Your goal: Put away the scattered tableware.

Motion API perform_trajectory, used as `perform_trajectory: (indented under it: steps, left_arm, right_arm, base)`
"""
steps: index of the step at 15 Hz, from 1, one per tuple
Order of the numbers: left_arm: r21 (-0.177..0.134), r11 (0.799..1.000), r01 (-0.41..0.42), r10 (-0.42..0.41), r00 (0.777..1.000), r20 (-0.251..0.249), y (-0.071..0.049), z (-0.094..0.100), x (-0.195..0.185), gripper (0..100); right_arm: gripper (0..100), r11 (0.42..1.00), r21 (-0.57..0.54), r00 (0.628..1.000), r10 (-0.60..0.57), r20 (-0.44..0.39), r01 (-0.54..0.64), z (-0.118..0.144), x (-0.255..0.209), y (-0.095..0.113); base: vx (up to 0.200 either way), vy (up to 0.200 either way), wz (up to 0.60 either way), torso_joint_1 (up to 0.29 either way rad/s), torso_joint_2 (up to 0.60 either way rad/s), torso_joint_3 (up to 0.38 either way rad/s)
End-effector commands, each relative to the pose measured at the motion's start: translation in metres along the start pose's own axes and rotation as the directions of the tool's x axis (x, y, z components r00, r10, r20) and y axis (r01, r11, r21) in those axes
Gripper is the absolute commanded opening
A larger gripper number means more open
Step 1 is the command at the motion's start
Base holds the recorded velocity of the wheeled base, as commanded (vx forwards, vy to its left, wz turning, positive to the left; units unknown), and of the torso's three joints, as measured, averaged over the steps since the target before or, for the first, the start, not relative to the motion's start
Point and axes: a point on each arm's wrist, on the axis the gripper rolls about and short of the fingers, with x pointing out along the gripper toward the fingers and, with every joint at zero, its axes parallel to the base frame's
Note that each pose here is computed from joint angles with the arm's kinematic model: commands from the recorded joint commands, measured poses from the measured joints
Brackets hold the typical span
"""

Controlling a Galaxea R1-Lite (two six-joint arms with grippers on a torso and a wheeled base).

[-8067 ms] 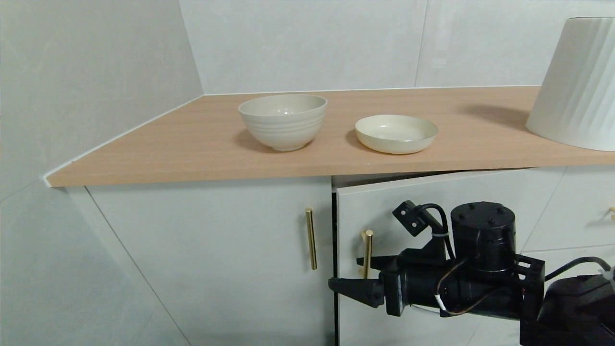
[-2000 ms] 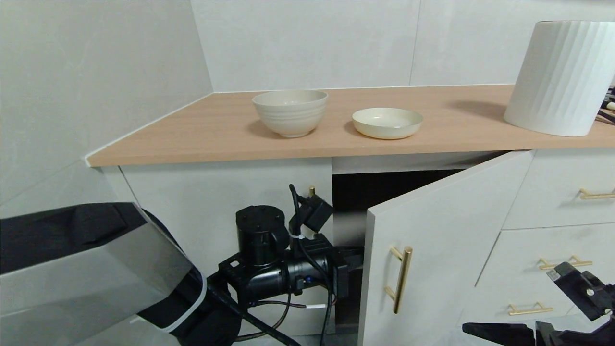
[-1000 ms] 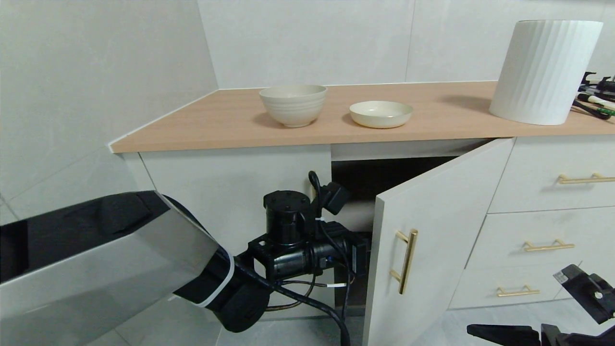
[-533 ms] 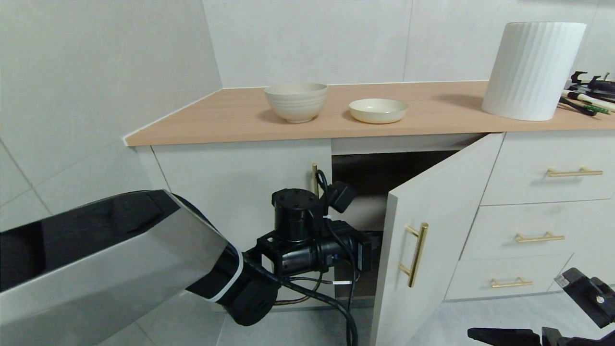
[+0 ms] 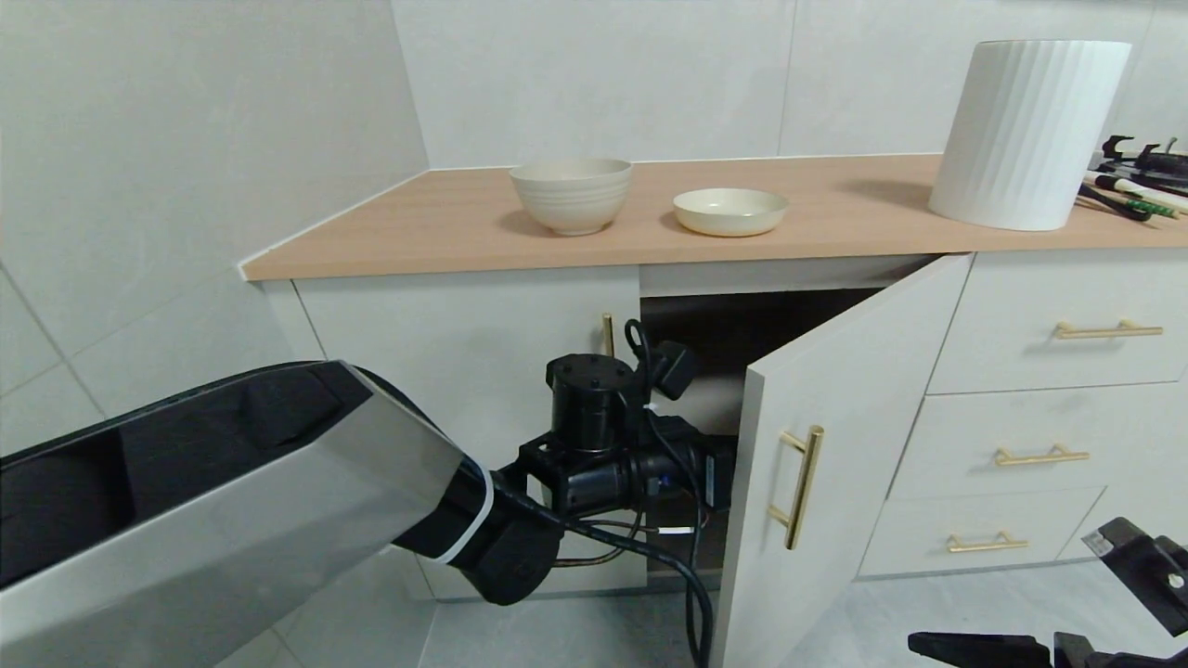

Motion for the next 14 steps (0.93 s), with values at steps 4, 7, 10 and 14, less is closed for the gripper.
perform_trajectory:
  steps: [4, 7, 10, 14]
  left_arm:
    - [0.003, 1.0, 0.002, -0.002, 1.0, 0.002, 0.001, 0.001, 0.005, 0]
    - [-0.014, 1.0, -0.01, 0.009, 1.0, -0.029, 0.007, 0.005, 0.019, 0]
    - [-0.011, 1.0, -0.02, 0.02, 0.999, -0.025, 0.004, 0.005, 0.026, 0]
    - [0.031, 0.993, 0.113, -0.112, 0.993, -0.034, -0.067, 0.007, 0.035, 0]
  right_arm:
    - [100, 1.0, -0.001, 1.0, 0.002, 0.001, -0.002, 0.0, 0.0, 0.0]
    - [100, 1.0, 0.0, 1.0, -0.001, -0.002, 0.001, -0.002, -0.001, 0.0]
    - [100, 1.0, -0.008, 1.0, 0.007, 0.01, -0.007, 0.0, -0.003, 0.002]
    - [100, 0.986, -0.091, 0.986, 0.148, 0.076, -0.141, 0.002, -0.021, 0.023]
  base:
    - [-0.1, 0.0, 0.0, 0.005, 0.0, -0.001]
    - [0.0, 0.0, 0.0, 0.0, 0.0, 0.0]
    - [0.0, 0.0, 0.0, 0.0, 0.0, 0.0]
    - [0.0, 0.0, 0.0, 0.0, 0.0, 0.0]
